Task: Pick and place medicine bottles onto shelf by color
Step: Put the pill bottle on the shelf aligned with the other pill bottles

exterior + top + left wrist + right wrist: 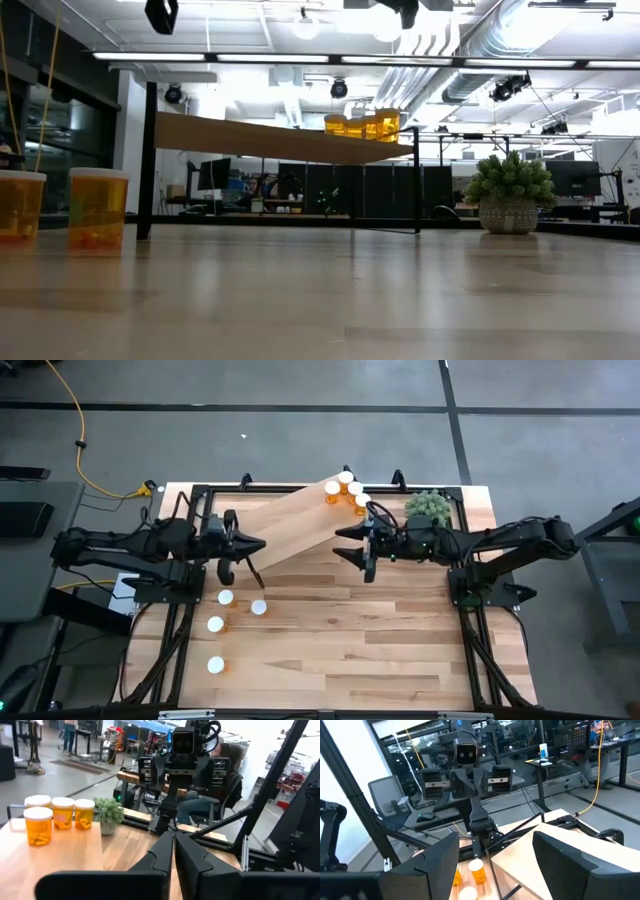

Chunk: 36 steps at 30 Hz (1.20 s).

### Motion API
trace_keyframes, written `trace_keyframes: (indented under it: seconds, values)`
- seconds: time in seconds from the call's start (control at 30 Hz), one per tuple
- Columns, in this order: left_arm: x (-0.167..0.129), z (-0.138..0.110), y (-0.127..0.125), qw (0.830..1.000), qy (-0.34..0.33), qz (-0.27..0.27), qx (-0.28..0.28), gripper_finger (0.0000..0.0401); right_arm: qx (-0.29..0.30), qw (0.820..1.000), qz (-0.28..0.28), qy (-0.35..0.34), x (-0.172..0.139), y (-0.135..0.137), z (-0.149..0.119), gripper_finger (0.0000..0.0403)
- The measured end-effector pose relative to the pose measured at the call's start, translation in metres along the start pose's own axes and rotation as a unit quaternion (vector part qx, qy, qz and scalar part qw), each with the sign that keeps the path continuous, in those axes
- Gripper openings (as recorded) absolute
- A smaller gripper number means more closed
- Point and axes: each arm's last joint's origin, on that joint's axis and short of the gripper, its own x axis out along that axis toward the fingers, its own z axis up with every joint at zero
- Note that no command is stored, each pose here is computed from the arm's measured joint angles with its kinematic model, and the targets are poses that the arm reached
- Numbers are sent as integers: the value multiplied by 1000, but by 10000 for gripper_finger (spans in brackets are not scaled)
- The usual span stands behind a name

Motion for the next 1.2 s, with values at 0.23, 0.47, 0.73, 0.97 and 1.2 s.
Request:
trace_keyframes:
  seconds: [0.23, 0.47, 0.73, 0.97, 1.2]
  values:
    - [2, 14, -7, 995, 94, 2, -29, 95, 3, 1000, 0, 0, 0, 0, 0, 245]
    - [0, 49, -37, 969, 235, -56, -50, 206, 3, 1000, 0, 3, 0, 0, -1, 245]
    - [-10, 20, -78, 878, 451, 8, -159, 263, 1, 1000, -3, 13, 0, -1, -3, 245]
    - [-13, -44, -104, 820, 470, 210, -248, 260, -1, 1000, -6, 31, 0, -1, -6, 245]
    - [10, -76, -104, 791, 455, 315, -260, 260, -9, 999, -11, 47, 0, -3, -9, 245]
